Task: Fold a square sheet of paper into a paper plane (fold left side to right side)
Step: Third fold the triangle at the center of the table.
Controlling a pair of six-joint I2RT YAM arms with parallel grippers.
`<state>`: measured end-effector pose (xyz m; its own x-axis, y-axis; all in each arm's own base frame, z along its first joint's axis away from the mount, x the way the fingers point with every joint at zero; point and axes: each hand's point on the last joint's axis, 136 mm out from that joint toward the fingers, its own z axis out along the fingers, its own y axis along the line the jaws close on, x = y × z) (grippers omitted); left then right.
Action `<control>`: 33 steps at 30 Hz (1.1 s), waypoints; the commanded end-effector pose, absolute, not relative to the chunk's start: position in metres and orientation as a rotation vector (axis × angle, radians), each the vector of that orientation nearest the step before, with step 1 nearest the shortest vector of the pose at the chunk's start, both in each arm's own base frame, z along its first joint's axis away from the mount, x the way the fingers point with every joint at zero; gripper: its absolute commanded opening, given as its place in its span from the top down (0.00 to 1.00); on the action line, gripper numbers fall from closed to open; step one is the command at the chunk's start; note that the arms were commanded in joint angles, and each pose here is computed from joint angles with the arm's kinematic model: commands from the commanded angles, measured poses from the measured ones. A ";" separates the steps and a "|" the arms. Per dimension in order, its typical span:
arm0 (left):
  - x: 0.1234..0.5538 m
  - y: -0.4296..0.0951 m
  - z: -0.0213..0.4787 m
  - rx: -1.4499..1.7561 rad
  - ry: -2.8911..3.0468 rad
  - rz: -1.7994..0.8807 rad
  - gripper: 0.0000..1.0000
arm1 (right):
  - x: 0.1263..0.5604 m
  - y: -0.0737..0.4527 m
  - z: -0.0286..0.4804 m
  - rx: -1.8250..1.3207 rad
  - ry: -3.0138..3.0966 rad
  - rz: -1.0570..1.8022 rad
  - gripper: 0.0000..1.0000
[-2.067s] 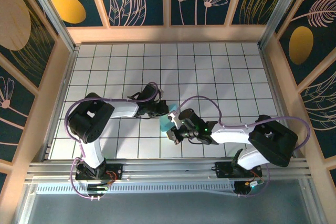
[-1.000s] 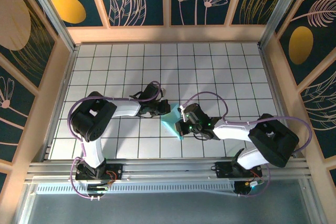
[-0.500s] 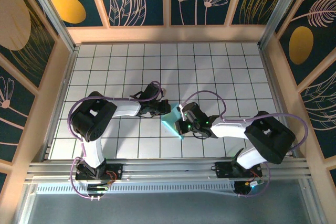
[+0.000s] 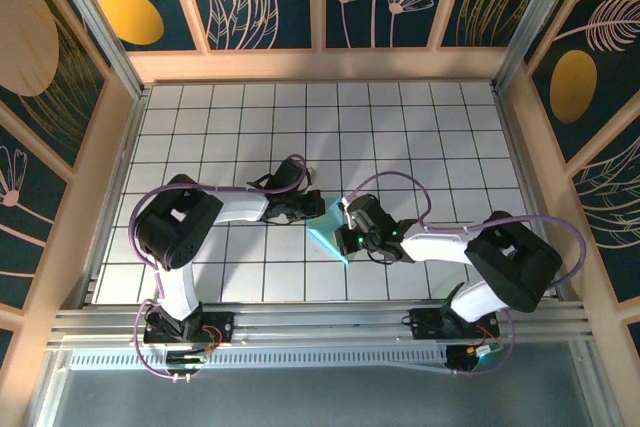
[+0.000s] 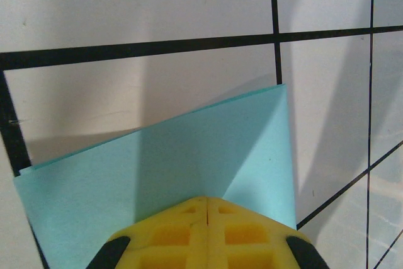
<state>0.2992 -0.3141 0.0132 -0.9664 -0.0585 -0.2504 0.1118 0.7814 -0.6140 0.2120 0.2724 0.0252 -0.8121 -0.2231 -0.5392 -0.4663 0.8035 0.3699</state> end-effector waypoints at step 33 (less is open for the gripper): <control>0.284 -0.300 -0.018 0.032 2.829 -0.842 1.00 | 0.223 0.274 0.029 -0.505 2.497 0.654 1.00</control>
<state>0.2995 -0.3147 0.0132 -0.9663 -0.0579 -0.2510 0.1127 0.7810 -0.6143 0.2163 0.2697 0.0230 -0.8149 -0.2208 -0.5358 -0.4531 0.8192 0.3516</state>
